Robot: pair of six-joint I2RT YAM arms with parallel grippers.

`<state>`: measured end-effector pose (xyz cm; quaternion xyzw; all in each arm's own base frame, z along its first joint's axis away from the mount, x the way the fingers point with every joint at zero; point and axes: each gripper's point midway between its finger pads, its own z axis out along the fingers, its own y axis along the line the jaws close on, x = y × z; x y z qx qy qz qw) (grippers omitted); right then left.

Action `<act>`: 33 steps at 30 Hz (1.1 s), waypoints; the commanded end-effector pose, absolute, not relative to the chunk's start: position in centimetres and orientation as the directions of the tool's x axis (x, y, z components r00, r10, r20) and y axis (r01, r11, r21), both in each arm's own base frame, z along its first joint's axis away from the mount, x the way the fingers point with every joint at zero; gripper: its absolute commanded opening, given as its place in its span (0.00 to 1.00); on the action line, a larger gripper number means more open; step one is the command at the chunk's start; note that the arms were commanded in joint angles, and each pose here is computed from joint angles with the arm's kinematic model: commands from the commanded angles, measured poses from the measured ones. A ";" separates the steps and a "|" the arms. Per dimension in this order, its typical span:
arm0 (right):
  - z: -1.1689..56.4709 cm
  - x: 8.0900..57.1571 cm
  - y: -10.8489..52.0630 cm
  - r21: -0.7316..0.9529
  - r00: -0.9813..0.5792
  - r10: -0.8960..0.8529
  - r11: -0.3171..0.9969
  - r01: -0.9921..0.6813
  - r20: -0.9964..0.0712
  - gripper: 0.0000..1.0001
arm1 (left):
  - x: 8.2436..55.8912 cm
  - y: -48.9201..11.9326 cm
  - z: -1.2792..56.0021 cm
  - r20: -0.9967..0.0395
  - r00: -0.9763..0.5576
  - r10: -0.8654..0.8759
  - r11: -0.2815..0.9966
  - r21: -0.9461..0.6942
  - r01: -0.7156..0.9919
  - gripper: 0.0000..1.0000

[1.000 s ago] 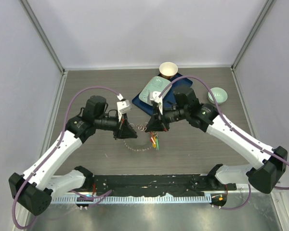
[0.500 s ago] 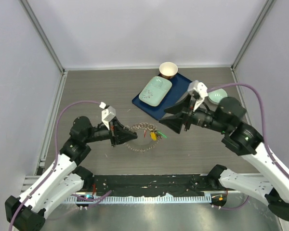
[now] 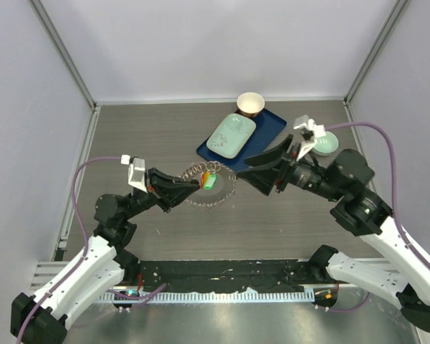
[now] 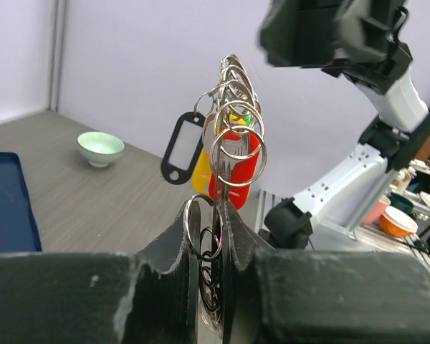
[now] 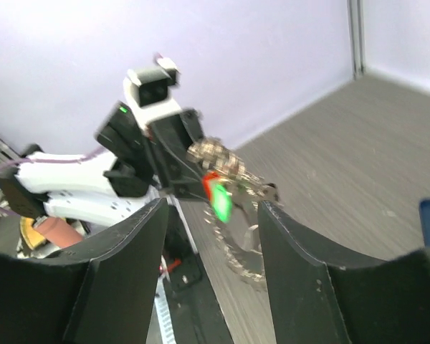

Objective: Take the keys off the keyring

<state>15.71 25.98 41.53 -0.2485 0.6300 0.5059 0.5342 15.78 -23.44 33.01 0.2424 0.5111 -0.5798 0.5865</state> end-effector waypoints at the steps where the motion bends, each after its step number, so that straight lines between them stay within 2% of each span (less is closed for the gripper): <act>1: 46.7 14.0 25.2 0.357 -0.241 0.382 0.269 -0.895 -0.892 0.55 | 17.0 -22.6 35.8 -0.851 -0.112 -0.514 0.268 -0.283 0.921 0.00; 5: 44.9 15.0 27.3 0.423 -0.332 0.338 0.247 -0.872 -0.881 0.47 | 18.9 -21.8 35.8 -0.860 -0.078 -0.505 0.379 -0.302 0.875 0.00; 10: 43.1 16.2 29.9 0.421 -0.317 0.322 0.336 -0.843 -0.892 0.47 | 20.5 -20.8 35.3 -0.874 -0.082 -0.478 0.487 -0.342 0.804 0.00; 15: 40.0 18.6 33.1 0.409 -0.294 0.292 0.525 -0.747 -0.910 0.46 | 20.7 -20.0 36.0 -0.876 -0.052 -0.480 0.526 -0.334 0.782 0.00; 21: 39.0 19.7 34.9 0.362 -0.252 0.262 0.600 -0.713 -0.932 0.44 | 20.0 -20.0 35.5 -0.885 -0.052 -0.462 0.519 -0.318 0.794 0.00; 24: 39.2 20.0 32.8 0.319 -0.204 0.249 0.646 -0.693 -0.947 0.51 | 19.0 -20.1 35.8 -0.883 -0.038 -0.467 0.485 -0.292 0.824 0.00; 25: 40.7 19.2 31.4 0.320 -0.177 0.280 0.630 -0.708 -0.944 0.59 | 18.5 -20.3 35.9 -0.886 -0.038 -0.463 0.464 -0.279 0.841 0.00; 27: 41.1 18.5 30.0 0.265 -0.132 0.252 0.627 -0.732 -0.959 0.67 | 17.5 -20.4 36.6 -0.882 -0.021 -0.470 0.434 -0.252 0.865 0.00; 28: 42.0 17.9 28.7 0.257 -0.113 0.261 0.623 -0.738 -0.959 0.75 | 17.1 -20.4 36.9 -0.880 -0.013 -0.474 0.422 -0.240 0.874 0.00; 30: 41.2 17.5 27.5 0.214 -0.101 0.209 0.641 -0.737 -0.973 0.81 | 16.3 -20.5 37.4 -0.873 -0.007 -0.488 0.392 -0.227 0.892 0.00; 33: 39.5 16.1 27.2 0.162 -0.107 0.127 0.598 -0.785 -0.986 0.87 | 15.8 -20.2 38.2 -0.845 -0.033 -0.534 0.361 -0.263 0.895 0.00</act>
